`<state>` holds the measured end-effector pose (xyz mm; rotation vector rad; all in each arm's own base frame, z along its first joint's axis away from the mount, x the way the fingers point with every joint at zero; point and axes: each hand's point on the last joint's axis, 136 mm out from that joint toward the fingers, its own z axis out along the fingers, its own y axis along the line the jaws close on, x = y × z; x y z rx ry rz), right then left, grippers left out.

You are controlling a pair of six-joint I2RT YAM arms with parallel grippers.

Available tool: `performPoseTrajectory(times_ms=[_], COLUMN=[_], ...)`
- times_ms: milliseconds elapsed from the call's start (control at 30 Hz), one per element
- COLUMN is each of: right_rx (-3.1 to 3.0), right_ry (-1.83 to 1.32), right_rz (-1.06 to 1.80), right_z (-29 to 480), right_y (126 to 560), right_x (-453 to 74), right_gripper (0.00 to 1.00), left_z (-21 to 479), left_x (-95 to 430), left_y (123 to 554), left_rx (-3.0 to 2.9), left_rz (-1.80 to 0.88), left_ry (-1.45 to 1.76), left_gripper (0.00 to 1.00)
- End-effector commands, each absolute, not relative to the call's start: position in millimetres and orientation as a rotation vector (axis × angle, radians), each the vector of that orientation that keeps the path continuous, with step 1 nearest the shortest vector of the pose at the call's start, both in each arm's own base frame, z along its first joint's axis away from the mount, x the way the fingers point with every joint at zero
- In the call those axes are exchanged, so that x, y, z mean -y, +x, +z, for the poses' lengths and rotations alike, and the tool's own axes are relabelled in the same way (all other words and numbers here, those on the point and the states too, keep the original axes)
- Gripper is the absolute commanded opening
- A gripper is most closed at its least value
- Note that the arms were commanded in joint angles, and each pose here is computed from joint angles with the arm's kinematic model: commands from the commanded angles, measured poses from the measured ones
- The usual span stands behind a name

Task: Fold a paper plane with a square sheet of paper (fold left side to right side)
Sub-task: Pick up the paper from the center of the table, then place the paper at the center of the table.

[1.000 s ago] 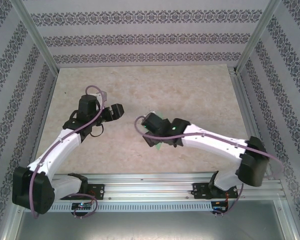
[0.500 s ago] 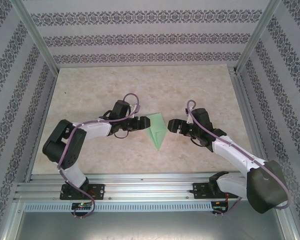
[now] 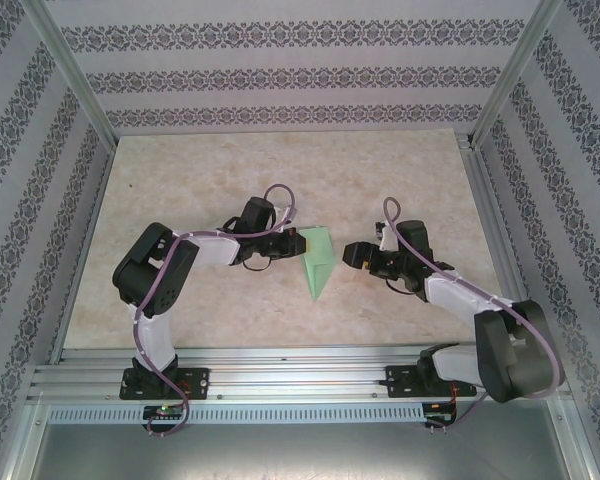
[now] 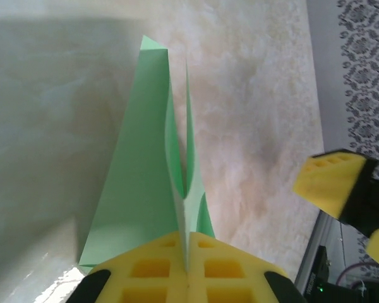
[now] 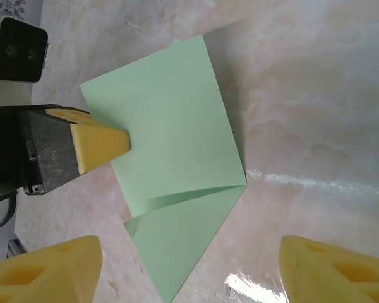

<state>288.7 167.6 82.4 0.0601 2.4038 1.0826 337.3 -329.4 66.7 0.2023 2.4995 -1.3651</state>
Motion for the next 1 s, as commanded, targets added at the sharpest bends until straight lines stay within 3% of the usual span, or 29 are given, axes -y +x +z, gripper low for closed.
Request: performPoseTrajectory(times_ms=[0, 533, 800, 967], right_rx=[-2.259, -2.219, -2.204, -2.227], right_ry=[-0.068, -0.098, -0.083, -0.074], right_rz=[1.199, 1.469, 1.522, 1.502], right_z=[103.1, 79.5, 74.1, 70.3], right_y=[306.2, 328.7, 326.7, 325.5], right_x=[-177.5, -219.6, -224.2, -222.2], right_gripper=[0.74, 0.67, 0.50, 0.31], left_z=[96.4, 110.0, 104.3, 93.8], left_x=[331.6, 332.1, 330.1, 326.1], left_y=[333.2, 319.7, 320.8, 326.0], left_rx=[-2.363, -2.286, -2.300, -2.325], left_rz=[-1.458, -1.572, -1.572, -1.558], left_ry=[0.347, 0.449, 0.435, 0.395], left_gripper=[0.00, 0.00, 0.00, 0.00])
